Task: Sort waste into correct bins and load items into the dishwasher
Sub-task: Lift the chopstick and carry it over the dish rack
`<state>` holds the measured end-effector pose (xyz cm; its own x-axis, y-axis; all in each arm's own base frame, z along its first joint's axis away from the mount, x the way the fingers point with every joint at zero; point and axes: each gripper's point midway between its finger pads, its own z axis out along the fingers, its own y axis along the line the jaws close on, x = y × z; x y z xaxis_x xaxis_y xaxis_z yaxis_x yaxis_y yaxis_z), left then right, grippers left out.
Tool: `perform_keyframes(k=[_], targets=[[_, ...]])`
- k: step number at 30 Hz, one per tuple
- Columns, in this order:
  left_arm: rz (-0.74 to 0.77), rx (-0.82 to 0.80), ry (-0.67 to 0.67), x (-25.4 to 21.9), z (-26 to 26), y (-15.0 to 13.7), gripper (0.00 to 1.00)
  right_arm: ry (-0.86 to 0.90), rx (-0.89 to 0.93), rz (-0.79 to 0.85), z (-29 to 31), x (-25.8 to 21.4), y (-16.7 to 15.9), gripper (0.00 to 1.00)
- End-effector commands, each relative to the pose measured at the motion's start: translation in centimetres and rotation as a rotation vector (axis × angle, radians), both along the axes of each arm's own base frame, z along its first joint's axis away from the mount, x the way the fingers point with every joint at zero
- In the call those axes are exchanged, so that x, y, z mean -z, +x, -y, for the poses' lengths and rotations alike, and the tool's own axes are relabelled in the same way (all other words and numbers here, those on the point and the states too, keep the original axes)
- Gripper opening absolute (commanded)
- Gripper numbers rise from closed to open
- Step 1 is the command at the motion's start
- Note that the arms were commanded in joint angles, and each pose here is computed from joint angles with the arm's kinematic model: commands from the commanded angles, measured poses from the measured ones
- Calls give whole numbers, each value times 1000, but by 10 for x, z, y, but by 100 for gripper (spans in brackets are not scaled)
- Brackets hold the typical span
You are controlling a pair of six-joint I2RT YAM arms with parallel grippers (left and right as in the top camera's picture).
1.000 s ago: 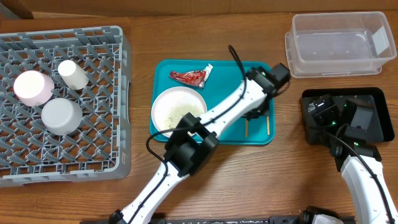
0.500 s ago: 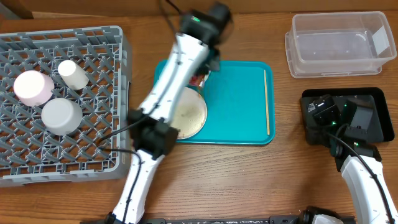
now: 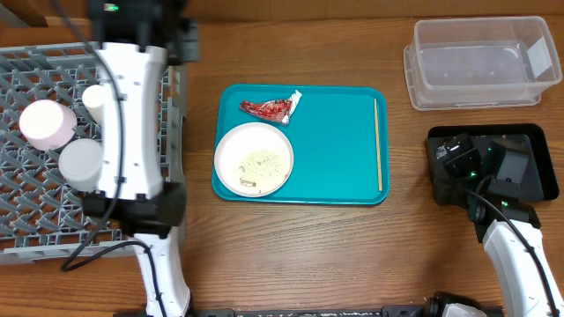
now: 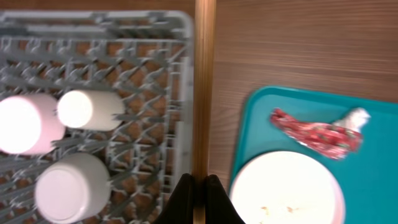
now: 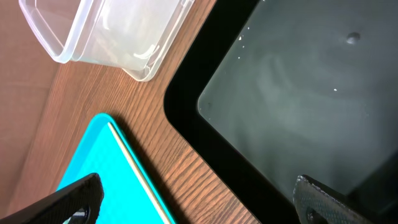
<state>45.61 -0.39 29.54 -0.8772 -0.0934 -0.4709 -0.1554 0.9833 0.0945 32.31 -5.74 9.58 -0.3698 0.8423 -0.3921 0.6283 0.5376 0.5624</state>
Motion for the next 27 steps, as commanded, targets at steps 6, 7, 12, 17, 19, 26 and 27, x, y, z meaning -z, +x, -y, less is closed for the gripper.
perform_keyframes(k=[6, 7, 12, 17, 19, 26, 27], targets=[[-214, 3, -68, 56, -43, -16, 4, -8, 0, 40, 2, -14, 7, 100], [-256, -3, -71, 67, -45, -20, 4, -8, 0, 40, 2, -14, 7, 100], [-421, -6, -81, 110, -45, -40, 4, -8, 0, 40, 2, -14, 7, 100], [-514, -14, -79, 137, -48, -53, 4, -8, 1, 40, 2, -14, 7, 100], [-528, -22, -79, 145, -52, -54, 4, -8, 0, 40, 2, -14, 7, 100], [-541, -71, 9, 153, -80, -56, 4, -8, 0, 40, 2, -14, 7, 100], [-535, -74, 9, 154, -81, -55, 4, -8, 0, 40, 2, -14, 7, 100]])
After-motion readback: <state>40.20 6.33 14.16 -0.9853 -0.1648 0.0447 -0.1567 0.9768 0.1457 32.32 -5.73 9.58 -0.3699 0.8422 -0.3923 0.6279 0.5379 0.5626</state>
